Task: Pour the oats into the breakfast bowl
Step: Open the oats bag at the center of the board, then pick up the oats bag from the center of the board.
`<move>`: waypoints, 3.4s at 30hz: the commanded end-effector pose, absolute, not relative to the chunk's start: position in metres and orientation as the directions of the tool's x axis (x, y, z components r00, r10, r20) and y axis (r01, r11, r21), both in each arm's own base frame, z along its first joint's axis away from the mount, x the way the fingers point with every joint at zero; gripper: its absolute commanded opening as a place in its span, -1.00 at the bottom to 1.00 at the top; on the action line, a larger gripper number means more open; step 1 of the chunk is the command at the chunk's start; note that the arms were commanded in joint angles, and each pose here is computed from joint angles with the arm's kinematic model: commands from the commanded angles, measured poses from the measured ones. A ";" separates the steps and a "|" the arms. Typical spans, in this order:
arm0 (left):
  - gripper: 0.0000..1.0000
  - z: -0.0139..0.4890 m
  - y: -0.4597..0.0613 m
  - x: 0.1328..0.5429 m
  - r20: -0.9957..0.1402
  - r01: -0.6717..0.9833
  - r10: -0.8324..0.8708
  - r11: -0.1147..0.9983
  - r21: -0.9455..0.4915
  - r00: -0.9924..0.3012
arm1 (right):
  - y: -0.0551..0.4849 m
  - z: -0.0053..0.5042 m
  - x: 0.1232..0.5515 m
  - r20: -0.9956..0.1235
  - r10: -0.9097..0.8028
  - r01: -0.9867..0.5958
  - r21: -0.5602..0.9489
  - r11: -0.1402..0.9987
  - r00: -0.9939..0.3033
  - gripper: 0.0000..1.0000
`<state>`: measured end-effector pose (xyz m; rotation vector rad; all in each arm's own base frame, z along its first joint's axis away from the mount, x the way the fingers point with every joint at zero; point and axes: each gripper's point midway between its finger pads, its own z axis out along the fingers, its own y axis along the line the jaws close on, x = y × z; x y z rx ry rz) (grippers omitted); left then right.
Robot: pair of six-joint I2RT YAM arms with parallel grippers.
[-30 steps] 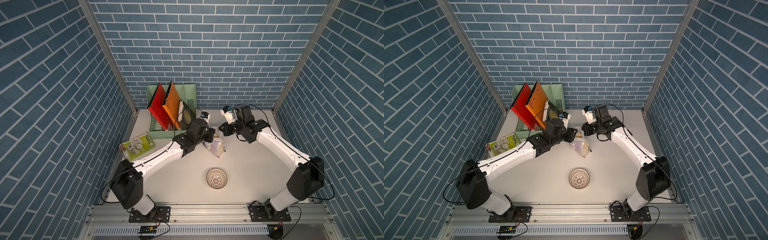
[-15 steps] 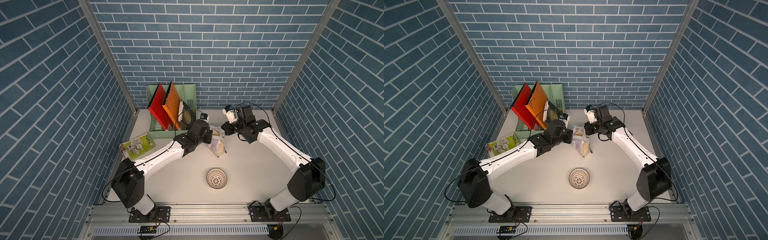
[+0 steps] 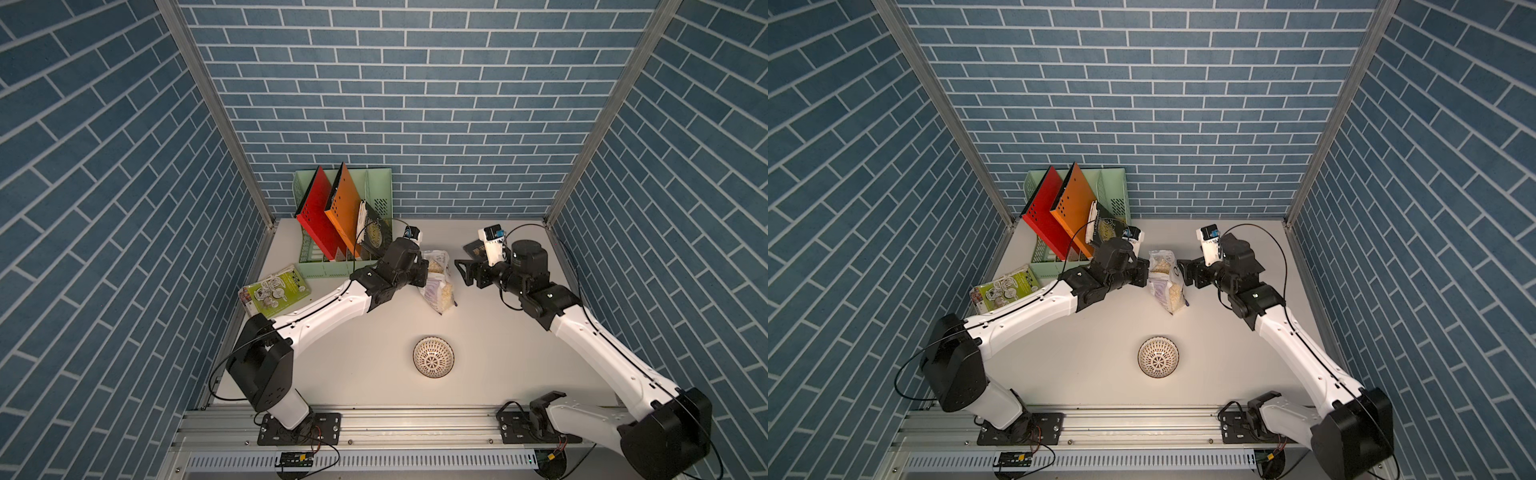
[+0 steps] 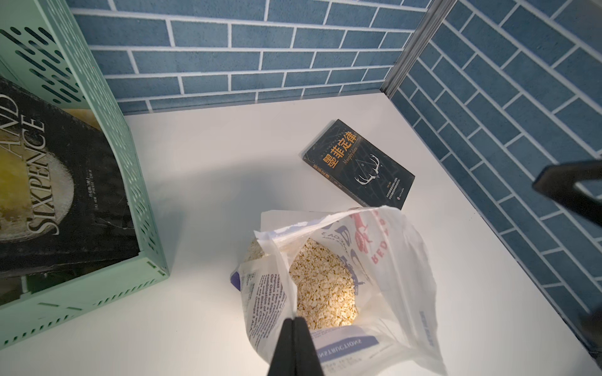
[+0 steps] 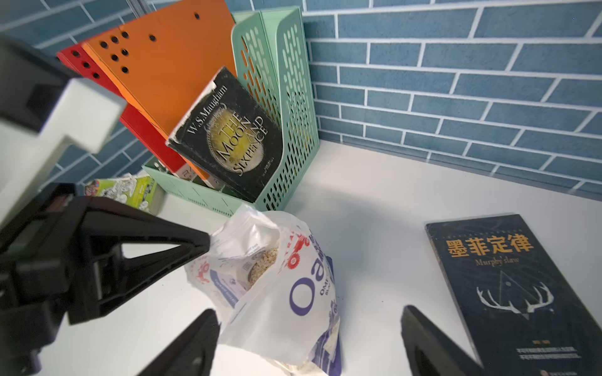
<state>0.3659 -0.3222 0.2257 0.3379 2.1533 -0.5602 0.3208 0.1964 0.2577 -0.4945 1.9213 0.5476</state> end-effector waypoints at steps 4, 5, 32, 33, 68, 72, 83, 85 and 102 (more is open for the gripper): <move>-1.00 0.231 -0.332 0.370 -0.802 0.442 0.026 0.845 -0.301 -0.596 | 0.196 0.230 0.298 -0.978 0.023 -0.585 0.142 0.799 -0.207 0.99; -1.00 0.231 -0.333 0.370 -0.801 0.443 0.027 0.844 -0.302 -0.598 | 0.197 0.221 0.296 -0.980 0.024 -0.590 0.139 0.795 -0.199 0.99; -1.00 0.228 -0.332 0.368 -0.795 0.431 0.017 0.847 -0.311 -0.607 | 0.250 0.122 0.336 -0.970 0.021 -0.599 0.168 0.783 -0.244 0.95; -1.00 0.228 -0.331 0.369 -0.796 0.429 0.014 0.848 -0.311 -0.605 | 0.252 0.119 0.338 -0.968 0.017 -0.598 0.168 0.784 -0.250 0.93; -0.58 0.258 -0.290 0.359 -0.856 0.352 -0.064 0.894 -0.278 -0.513 | 0.263 0.086 0.345 -0.940 -0.083 -0.667 0.172 0.725 -0.332 -0.88; -0.21 0.266 -0.265 0.338 -0.867 0.337 -0.089 0.898 -0.283 -0.491 | 0.247 0.109 0.350 -0.950 -0.108 -0.663 0.120 0.739 -0.293 -1.00; 0.00 0.182 -0.295 0.235 -0.735 0.552 0.057 0.700 -0.453 -0.676 | 0.192 0.169 0.358 -0.957 -0.126 -0.588 0.054 0.807 -0.260 -1.00; 0.02 0.162 -0.306 0.219 -0.695 0.558 0.086 0.668 -0.492 -0.714 | 0.182 0.180 0.359 -0.952 -0.141 -0.562 0.038 0.826 -0.272 -1.00; -0.34 0.074 -0.318 0.195 -0.505 0.533 0.284 0.708 -0.464 -0.815 | 0.153 0.237 0.336 -0.947 -0.167 -0.502 -0.007 0.865 -0.275 -1.00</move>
